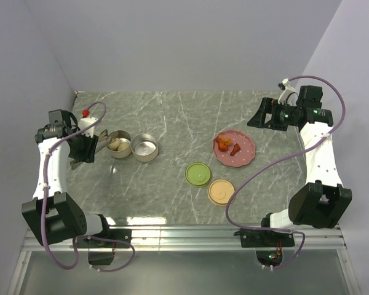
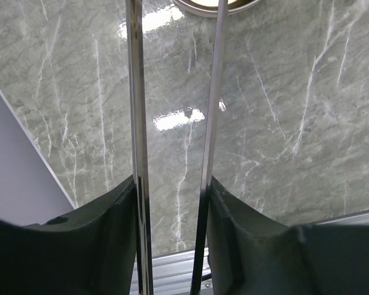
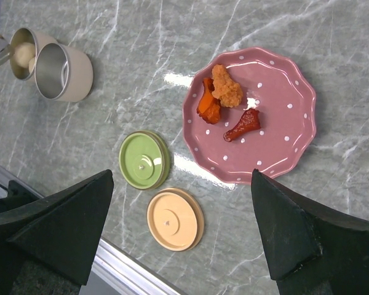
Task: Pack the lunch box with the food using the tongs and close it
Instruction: Place the food into the lunch box
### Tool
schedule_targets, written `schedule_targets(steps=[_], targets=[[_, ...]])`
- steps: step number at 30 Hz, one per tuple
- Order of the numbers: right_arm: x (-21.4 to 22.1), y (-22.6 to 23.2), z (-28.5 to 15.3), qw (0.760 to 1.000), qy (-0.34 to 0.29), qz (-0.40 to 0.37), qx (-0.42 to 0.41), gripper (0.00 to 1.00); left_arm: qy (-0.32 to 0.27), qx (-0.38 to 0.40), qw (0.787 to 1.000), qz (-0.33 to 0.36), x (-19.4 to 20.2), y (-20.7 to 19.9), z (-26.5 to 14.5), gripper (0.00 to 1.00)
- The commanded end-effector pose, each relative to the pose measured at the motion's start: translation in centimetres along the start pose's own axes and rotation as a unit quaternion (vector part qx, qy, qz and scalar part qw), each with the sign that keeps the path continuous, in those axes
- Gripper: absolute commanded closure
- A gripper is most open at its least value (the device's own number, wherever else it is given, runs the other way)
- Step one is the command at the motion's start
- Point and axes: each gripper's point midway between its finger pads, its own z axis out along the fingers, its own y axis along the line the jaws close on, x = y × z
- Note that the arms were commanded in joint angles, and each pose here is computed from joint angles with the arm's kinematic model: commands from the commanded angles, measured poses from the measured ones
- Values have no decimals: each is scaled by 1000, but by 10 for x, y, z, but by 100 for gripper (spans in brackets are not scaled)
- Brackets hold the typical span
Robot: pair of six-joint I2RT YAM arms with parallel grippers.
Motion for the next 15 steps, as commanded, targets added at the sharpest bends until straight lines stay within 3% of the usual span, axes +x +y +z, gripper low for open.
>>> schedule_targets(steps=[1,8,15], targets=[[-15,6,-5,1000,-15,-20,-1,0,-33,-18,999,21,-20,8,-9,52],[-15,7,-5,1000,-14,-21,-3,0,-49,-5,998,25,-31,0,-17,48],[-15,5,-5,1000,-15,-23,3,0,-112,42,989,91,-86,-43,-40,47]])
